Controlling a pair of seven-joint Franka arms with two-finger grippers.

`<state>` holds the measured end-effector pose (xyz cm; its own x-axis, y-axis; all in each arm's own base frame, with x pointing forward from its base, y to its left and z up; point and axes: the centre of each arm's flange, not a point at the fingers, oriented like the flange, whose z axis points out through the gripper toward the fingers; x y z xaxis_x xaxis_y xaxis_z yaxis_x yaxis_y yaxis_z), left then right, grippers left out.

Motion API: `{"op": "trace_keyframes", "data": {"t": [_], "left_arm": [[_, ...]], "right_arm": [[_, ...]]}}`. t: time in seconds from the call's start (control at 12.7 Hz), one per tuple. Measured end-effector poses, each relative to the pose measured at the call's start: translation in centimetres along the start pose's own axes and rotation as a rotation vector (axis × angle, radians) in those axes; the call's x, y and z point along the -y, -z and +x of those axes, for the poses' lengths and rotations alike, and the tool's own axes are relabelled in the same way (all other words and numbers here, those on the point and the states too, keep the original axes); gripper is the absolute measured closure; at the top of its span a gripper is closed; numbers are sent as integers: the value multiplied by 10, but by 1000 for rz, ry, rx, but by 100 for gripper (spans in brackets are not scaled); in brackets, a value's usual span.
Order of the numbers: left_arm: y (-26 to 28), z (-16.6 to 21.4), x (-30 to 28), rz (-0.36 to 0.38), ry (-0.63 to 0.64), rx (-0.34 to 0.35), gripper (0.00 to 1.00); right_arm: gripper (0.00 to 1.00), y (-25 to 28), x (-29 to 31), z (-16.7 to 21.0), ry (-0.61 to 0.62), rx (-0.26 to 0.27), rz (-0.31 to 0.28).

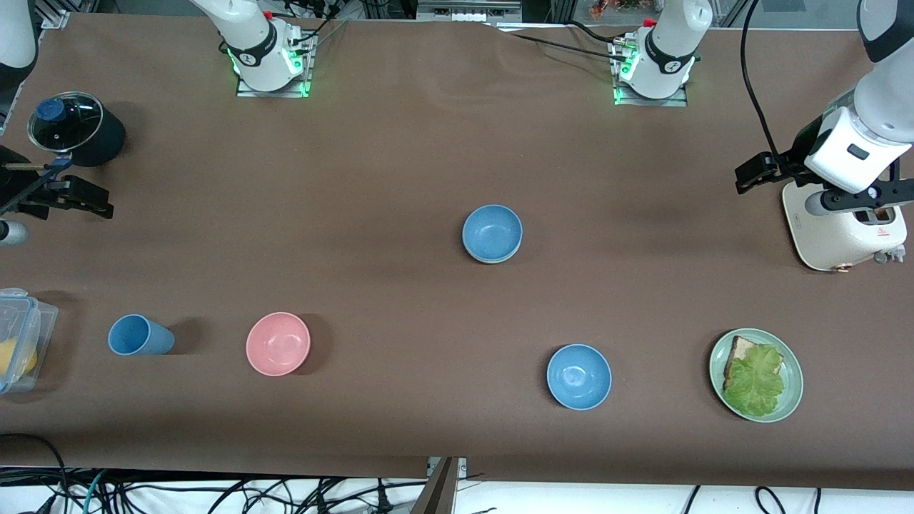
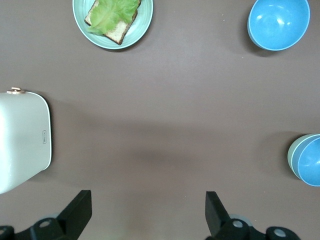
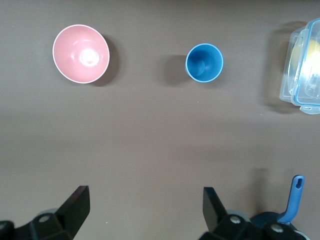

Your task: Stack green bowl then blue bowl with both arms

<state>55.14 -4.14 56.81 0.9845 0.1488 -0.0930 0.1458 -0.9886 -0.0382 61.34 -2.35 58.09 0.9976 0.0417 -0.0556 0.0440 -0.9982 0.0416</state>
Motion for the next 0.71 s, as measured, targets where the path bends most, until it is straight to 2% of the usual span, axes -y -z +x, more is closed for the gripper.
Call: {"op": "trace_keyframes", "data": {"t": [0.71], "left_arm": [[16, 10, -3, 1, 0, -1, 0]], "right_arm": [[0, 0, -1, 0, -1, 0, 1]]}}
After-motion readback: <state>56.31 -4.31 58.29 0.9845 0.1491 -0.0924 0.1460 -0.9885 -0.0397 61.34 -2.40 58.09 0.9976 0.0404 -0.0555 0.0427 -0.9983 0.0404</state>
